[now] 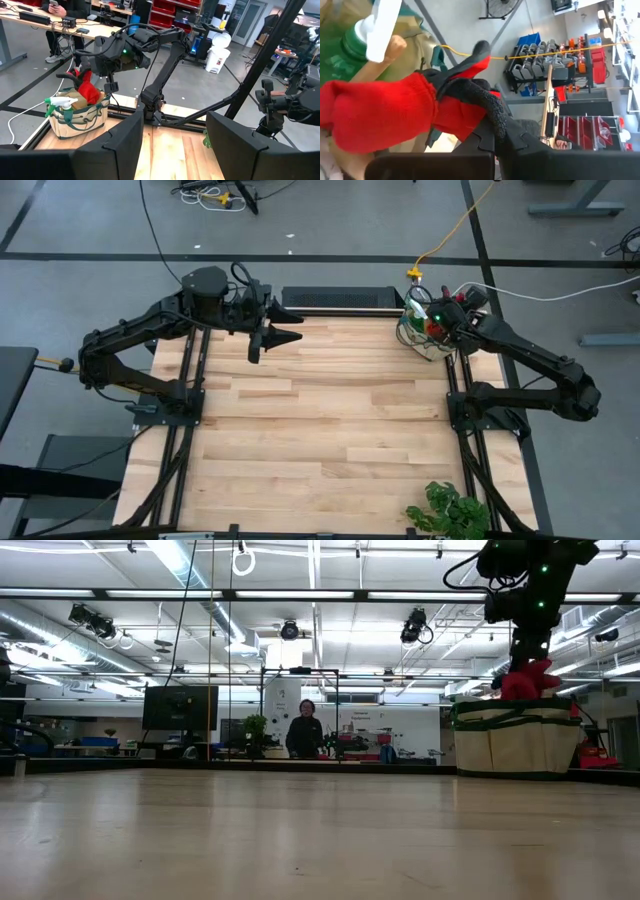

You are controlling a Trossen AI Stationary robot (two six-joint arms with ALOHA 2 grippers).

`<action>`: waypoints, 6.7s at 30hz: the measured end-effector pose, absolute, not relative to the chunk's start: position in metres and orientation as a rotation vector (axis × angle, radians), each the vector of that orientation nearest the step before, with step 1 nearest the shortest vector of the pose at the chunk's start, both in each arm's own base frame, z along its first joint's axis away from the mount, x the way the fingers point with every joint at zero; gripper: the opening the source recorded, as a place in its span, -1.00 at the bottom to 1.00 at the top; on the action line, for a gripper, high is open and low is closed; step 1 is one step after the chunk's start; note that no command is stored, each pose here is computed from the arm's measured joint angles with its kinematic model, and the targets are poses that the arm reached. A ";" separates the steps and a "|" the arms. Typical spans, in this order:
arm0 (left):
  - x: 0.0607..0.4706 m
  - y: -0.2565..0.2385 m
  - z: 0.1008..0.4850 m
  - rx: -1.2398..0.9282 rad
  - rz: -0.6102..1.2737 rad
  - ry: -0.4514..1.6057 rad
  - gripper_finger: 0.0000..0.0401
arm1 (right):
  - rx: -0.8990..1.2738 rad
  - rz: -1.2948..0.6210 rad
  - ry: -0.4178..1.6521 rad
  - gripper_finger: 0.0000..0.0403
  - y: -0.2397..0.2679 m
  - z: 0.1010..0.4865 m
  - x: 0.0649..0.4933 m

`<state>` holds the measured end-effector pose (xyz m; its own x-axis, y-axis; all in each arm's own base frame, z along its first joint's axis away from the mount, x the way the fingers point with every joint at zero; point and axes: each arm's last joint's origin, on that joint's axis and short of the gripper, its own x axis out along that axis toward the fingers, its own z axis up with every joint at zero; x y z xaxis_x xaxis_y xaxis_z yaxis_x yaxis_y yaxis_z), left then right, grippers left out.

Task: Pick & Place Garden tools in Gardening bag
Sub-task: Put the pair of gloves into the gardening bag, then return to Home Position

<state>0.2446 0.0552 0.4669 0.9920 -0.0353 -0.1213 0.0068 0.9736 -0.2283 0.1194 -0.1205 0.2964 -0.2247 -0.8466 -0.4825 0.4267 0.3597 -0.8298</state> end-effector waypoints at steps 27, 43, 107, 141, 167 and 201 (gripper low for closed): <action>0.245 0.055 0.467 -0.230 -0.022 0.126 0.11 | -0.391 -1.273 1.282 -0.99 -0.132 0.296 0.117; 0.245 0.055 0.467 -0.230 -0.021 0.126 0.11 | -0.399 -1.231 1.378 -0.99 -0.131 0.259 0.114; 0.245 0.058 0.467 -0.174 0.059 0.118 0.11 | 0.013 -0.566 0.557 -0.48 -0.115 0.350 0.134; 0.245 0.058 0.467 -0.174 0.058 0.116 0.11 | 0.012 -0.237 0.235 -0.99 -0.088 0.358 0.210; 0.245 0.058 0.467 -0.174 0.058 0.115 0.11 | -0.039 0.131 0.137 -0.99 0.009 0.203 0.175; 0.245 0.058 0.467 -0.173 0.057 0.113 0.11 | -0.071 0.124 0.052 -0.99 0.006 0.165 0.115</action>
<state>0.2448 0.0576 0.4675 0.9921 0.0471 -0.1166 -0.0664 0.9835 -0.1684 0.1147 0.0064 0.1648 0.9910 0.1213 -0.0562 -0.1250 0.9898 -0.0676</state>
